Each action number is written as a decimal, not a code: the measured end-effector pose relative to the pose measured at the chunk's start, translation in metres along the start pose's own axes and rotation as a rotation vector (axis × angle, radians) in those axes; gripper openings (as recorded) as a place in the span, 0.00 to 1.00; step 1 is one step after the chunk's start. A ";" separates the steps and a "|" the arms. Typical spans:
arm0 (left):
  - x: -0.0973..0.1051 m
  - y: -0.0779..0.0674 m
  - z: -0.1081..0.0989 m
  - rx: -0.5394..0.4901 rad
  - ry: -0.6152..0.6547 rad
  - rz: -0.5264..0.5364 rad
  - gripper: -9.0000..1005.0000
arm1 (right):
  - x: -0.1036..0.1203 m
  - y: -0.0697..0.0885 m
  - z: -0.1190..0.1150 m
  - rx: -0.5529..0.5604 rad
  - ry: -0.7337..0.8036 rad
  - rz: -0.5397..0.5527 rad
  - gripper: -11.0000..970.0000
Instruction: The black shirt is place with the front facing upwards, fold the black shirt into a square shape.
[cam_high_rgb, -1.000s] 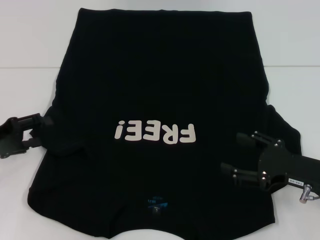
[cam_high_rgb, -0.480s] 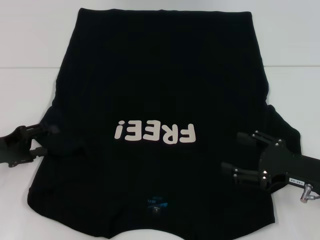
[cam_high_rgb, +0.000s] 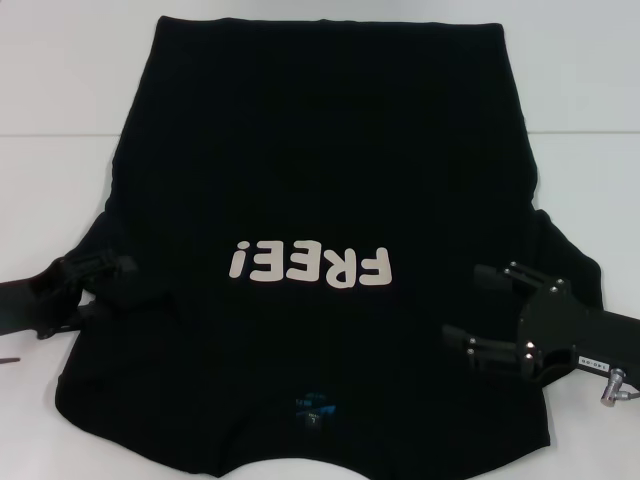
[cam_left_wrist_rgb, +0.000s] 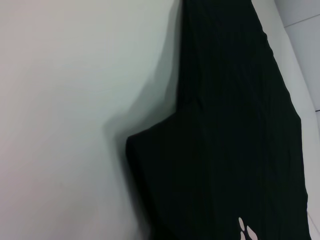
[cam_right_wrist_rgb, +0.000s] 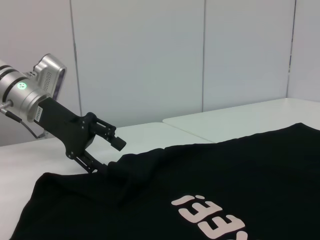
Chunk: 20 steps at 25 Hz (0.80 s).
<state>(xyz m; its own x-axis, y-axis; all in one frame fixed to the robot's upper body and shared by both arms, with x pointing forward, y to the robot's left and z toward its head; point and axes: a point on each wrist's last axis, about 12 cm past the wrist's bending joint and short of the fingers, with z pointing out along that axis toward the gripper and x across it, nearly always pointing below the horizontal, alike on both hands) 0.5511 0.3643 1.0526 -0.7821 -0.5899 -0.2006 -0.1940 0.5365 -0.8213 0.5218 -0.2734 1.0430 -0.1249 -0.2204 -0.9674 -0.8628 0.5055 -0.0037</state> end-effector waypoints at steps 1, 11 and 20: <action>0.000 -0.001 0.001 0.000 -0.001 0.001 0.83 | 0.000 0.000 0.000 0.000 0.000 0.000 0.97; -0.006 -0.002 0.007 -0.019 -0.048 0.000 0.83 | 0.000 0.000 0.000 -0.002 0.001 -0.001 0.97; -0.015 -0.018 0.018 -0.005 -0.067 0.030 0.83 | 0.000 0.001 0.001 -0.004 0.000 0.000 0.97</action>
<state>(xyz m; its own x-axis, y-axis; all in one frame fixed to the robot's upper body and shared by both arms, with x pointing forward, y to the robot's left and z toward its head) 0.5766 0.3530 1.0608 -0.7465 -0.6122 -0.2606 -0.1738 0.5575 -0.8118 0.5215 -0.2719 1.0426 -0.1252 -0.2204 -0.9674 -0.8649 0.5019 -0.0024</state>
